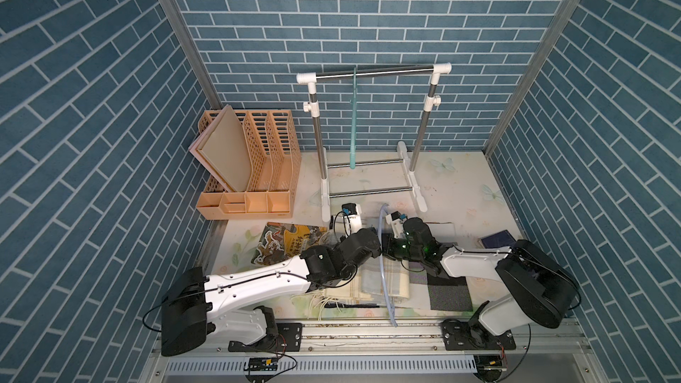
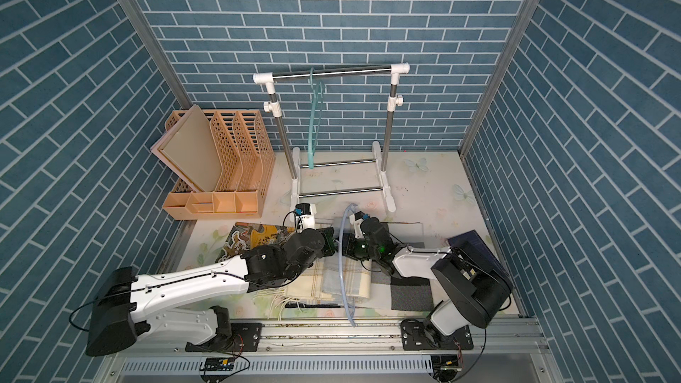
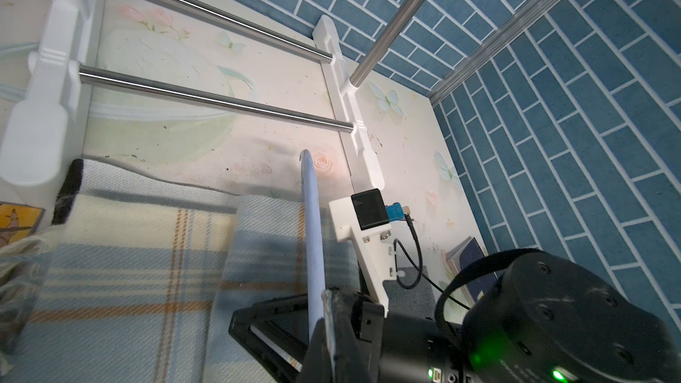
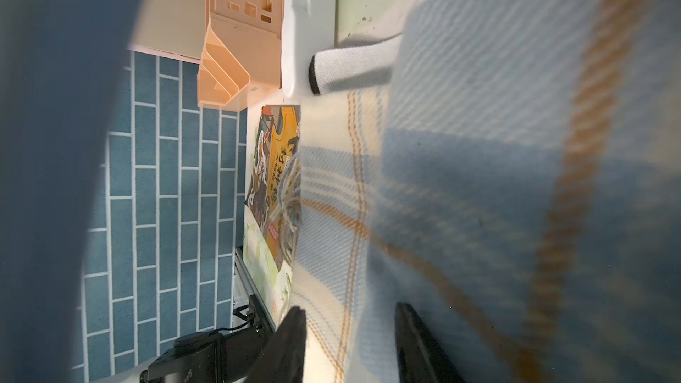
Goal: Hang the scarf on the hanger
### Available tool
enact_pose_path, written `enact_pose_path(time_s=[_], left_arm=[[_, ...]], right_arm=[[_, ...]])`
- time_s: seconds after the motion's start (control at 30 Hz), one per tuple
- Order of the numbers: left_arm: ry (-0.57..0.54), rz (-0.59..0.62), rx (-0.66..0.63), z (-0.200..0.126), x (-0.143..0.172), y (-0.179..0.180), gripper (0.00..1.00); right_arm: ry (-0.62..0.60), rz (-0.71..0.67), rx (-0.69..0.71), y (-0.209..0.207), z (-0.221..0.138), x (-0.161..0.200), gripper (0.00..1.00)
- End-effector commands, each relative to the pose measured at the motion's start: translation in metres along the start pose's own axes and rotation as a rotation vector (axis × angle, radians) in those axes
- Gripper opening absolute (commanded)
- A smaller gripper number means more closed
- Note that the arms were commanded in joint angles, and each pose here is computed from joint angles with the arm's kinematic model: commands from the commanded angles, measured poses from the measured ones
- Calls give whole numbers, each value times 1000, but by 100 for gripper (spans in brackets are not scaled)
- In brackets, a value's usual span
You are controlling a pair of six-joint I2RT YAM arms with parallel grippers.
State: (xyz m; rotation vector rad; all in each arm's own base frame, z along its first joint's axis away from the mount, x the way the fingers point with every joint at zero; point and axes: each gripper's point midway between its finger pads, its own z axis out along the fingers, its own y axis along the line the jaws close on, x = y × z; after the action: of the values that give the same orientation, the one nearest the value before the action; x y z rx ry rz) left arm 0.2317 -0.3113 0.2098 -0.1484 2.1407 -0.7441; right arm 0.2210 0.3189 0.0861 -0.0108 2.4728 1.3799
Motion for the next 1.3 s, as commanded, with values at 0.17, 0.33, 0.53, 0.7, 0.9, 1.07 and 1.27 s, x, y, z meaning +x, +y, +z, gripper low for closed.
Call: enact_pose_path(time_s=[0.17, 0.33, 0.53, 0.7, 0.9, 1.07, 1.27], left_arm=[[-22, 7, -21, -4, -6, 1, 0], [-18, 38, -56, 0, -5, 5, 0], [-20, 67, -104, 5, -10, -1, 0], [-11, 91, -139, 17, -11, -12, 0], [17, 126, -181, 34, -3, -20, 0], [38, 140, -218, 44, 3, -21, 0], [50, 147, -260, 51, 4, -25, 0]], right_arm=[[15, -81, 127, -1, -29, 3, 44], [6, -93, 212, -6, -50, 0, 44], [-119, -157, 360, -4, -95, -16, 44], [-232, -239, 477, -7, -123, -9, 43], [-353, -377, 436, 13, -127, 10, 44], [-432, -486, 432, 26, -125, 26, 44], [-522, -595, 484, 38, -120, 33, 46]])
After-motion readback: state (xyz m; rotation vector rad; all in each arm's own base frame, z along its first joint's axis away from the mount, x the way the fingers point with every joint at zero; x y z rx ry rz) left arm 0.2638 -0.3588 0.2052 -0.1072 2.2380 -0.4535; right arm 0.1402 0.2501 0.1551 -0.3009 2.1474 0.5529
